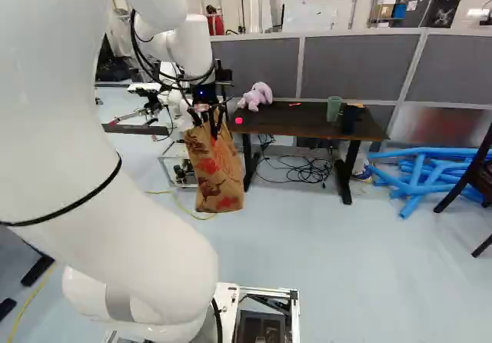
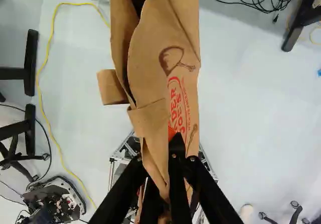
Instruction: Pick up the bag on the ground and place it on the table
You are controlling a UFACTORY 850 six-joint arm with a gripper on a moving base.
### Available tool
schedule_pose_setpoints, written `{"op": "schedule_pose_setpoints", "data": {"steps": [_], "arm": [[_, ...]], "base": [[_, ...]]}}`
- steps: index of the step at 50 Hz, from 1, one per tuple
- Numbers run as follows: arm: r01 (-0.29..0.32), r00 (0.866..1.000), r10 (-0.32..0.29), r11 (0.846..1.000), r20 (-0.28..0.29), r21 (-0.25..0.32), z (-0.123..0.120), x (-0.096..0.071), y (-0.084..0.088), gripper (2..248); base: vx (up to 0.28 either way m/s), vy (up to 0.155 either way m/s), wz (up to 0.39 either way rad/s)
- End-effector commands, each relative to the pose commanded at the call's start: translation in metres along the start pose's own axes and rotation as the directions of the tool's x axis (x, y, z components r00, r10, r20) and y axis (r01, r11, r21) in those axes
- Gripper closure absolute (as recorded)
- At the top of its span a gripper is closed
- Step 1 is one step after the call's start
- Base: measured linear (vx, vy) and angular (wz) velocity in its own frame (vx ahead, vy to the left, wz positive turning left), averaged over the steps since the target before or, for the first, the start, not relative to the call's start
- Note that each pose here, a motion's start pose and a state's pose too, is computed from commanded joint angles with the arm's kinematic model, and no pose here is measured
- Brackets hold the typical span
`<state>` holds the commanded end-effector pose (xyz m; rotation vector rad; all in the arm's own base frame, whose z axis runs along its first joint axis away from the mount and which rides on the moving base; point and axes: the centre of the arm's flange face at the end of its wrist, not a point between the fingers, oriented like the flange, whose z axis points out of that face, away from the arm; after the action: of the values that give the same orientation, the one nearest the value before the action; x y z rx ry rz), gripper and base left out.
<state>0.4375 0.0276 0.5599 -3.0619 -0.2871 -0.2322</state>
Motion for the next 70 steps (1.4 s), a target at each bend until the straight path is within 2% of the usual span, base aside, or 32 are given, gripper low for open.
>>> {"op": "schedule_pose_setpoints", "data": {"steps": [21,70], "arm": [[0.0,1.0,0.0,1.0,0.0,0.0,0.0,0.0,0.0,229],[0.0,1.0,0.0,1.0,0.0,0.0,0.0,0.0,0.0,229]], "base": [[0.146,-0.107,-0.141],[0.162,-0.058,-0.004]]}}
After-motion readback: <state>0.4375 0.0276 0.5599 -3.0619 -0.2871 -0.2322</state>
